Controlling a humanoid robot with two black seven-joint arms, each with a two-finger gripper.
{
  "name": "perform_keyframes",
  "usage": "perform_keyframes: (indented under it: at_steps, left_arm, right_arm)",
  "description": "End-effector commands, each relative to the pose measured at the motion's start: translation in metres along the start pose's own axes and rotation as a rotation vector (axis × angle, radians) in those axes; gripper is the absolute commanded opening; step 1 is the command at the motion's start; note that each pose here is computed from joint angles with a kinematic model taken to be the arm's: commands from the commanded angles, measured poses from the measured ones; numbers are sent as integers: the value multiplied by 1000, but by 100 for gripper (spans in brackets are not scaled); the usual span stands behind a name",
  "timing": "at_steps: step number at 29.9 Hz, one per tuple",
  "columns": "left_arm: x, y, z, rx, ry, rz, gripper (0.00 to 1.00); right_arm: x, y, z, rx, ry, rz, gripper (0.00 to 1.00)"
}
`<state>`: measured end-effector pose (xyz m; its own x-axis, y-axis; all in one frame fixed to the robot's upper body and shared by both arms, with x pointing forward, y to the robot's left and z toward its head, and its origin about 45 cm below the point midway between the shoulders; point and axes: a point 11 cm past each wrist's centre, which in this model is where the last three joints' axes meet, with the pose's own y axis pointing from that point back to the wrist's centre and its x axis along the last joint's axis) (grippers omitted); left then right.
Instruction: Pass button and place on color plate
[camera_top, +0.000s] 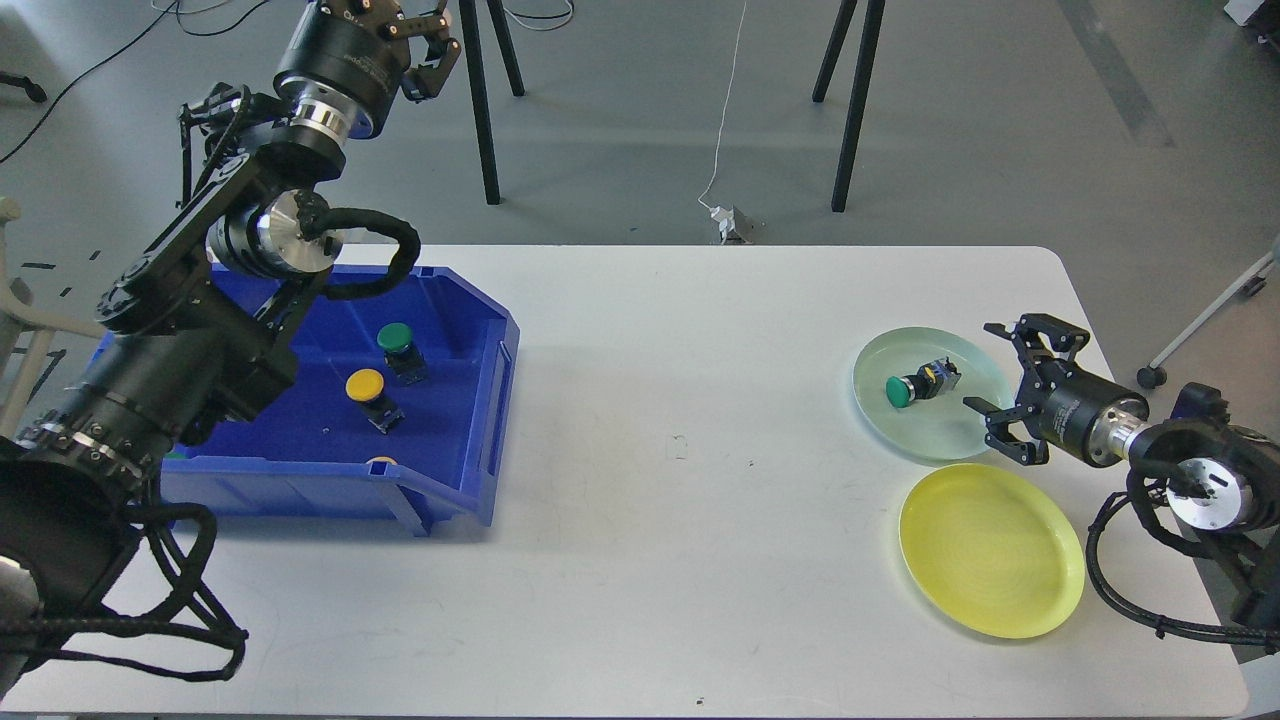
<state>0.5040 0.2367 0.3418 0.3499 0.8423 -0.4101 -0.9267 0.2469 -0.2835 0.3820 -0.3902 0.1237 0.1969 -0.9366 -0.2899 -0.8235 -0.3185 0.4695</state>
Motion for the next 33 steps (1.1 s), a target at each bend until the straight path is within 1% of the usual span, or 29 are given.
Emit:
perform_keyframes:
  at_steps: [1,3,5,7,10,13,17,19,21,24,26,29,33]
  left_arm:
    - [10,4,8,8,-45,0,100]
    - [17,10,13,32,-104,-23,100]
    - [21,20,22,63,-180,-85,100]
    - [28,33,28,119,-287,-140,100]
    - [37,50,30,211,-513,-212,99]
    - [47,66,36,290,-805,-294,99]
    - [44,87,39,377,-1250,-487,99]
    - [46,97,31,421,-1397,-561,99]
    - [50,102,22,460,-1499,-613,99]
    - [59,118,1,545,-1616,-710,97]
    - [68,132,-17,621,-1700,-797,95]
    - [79,147,-31,691,-1812,-893,95]
    - [101,163,-45,786,-1963,-1000,90]
  right_arm:
    - [4,6,-38,131,-60,-25,94]
    - [8,10,-65,222,-95,-17,94]
    - [12,16,-90,310,-127,-12,94]
    - [11,20,-115,398,-171,-23,94]
    - [3,25,-145,492,-213,-63,96]
    - [-6,26,-164,548,-251,-106,96]
    - [-14,24,-172,576,-272,-135,98]
    - [-21,24,-176,603,-290,-157,98]
    - [-27,21,-176,629,-325,-179,99]
    - [-25,23,-176,648,-372,-187,99]
    - [-25,23,-176,653,-389,-193,99]
    - [-29,23,-176,650,-383,-204,99]
    - [-33,21,-175,643,-380,-214,99]
